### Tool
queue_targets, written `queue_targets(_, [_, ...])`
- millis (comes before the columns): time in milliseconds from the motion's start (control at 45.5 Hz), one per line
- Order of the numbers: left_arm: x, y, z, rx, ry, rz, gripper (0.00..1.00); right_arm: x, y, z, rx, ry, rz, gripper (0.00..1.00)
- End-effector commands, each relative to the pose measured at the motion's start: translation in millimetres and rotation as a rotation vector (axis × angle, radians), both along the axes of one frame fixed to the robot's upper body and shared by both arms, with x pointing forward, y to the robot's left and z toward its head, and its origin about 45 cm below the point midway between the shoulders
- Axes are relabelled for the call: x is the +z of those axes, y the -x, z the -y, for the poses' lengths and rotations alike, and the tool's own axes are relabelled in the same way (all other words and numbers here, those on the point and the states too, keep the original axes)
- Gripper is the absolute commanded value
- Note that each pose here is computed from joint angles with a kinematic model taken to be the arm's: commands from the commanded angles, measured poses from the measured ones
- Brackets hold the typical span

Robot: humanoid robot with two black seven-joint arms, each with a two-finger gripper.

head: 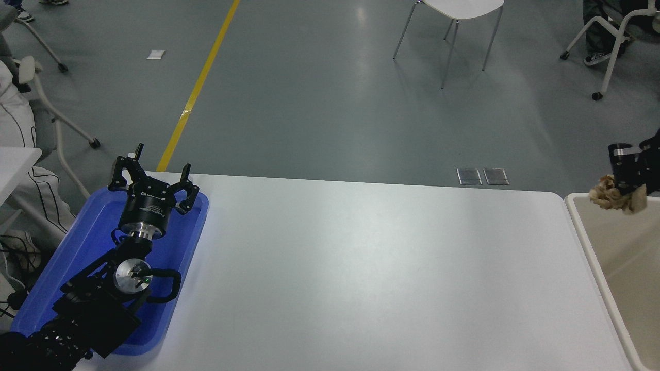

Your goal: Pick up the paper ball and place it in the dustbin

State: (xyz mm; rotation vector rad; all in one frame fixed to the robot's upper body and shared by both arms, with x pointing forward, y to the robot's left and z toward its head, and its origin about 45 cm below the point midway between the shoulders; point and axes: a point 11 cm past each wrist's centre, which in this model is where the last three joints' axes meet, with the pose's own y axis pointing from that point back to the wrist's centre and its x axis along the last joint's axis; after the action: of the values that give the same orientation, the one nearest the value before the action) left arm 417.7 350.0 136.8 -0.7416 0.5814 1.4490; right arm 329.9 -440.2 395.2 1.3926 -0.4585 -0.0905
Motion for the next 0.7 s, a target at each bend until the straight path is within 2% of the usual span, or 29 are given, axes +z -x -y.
queue_targets(0, [-0.2, 0.2, 0.0, 0.000, 0.000, -0.001, 1.00, -9.1, 17.8, 67.3, -0.155, 0.015, 0.039, 0.00])
queue_targets(154, [-0.2, 0.2, 0.0, 0.000, 0.000, -0.001, 1.00, -31.4, 29.3, 109.8, -0.270, 0.024, 0.040, 0.00])
queue_targets(527, [-0.2, 0.2, 0.0, 0.000, 0.000, -0.001, 1.00, -132.4, 46.8, 142.2, -0.397, -0.030, -0.037, 0.00])
queue_targets(681, [-0.2, 0.2, 0.0, 0.000, 0.000, -0.001, 1.00, -168.0, 52.9, 151.5, -0.452, 0.002, 0.051, 0.00])
